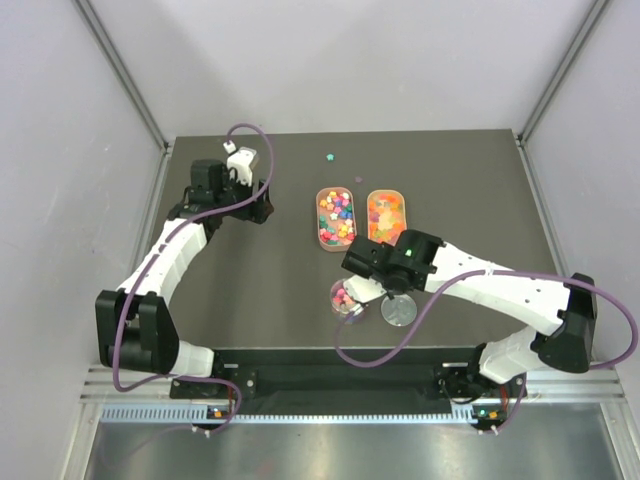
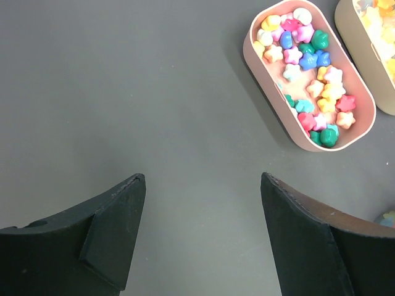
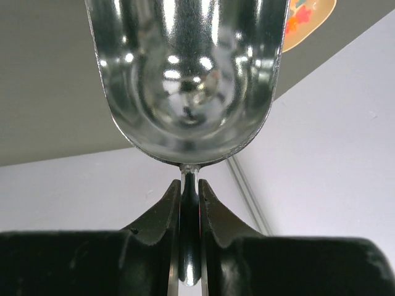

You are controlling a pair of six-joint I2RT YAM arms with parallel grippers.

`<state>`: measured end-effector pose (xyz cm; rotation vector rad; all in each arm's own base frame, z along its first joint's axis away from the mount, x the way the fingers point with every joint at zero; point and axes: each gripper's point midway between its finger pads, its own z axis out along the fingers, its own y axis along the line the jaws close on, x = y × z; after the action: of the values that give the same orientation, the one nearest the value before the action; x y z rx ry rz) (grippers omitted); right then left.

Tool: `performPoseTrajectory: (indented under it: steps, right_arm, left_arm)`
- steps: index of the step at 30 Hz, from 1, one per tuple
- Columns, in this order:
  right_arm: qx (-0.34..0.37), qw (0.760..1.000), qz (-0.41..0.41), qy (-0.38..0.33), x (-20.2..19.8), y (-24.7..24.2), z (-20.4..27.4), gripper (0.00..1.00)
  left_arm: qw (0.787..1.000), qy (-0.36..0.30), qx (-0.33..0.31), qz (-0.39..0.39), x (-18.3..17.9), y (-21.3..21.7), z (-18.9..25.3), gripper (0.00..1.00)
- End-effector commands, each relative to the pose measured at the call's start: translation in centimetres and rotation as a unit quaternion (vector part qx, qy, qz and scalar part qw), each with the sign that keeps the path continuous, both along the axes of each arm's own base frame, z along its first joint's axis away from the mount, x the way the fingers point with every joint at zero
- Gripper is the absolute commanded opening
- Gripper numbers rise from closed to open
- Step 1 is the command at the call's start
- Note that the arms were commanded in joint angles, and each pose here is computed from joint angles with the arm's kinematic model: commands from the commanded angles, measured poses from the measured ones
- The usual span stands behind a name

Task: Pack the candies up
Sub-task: Place the fake candies in the packing bottle.

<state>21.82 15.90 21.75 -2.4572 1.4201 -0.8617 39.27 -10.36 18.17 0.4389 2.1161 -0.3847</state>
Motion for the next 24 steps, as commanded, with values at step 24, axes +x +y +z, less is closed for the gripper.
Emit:
performPoseTrajectory:
  steps: [24]
  right_arm:
    - [0.031,0.984,-0.15,-0.088,17.2,-1.3,2.5,0.0]
  left_arm:
    - [0.971,0.209,-0.089,-0.081,3.8,-5.0,-2.3,0.66]
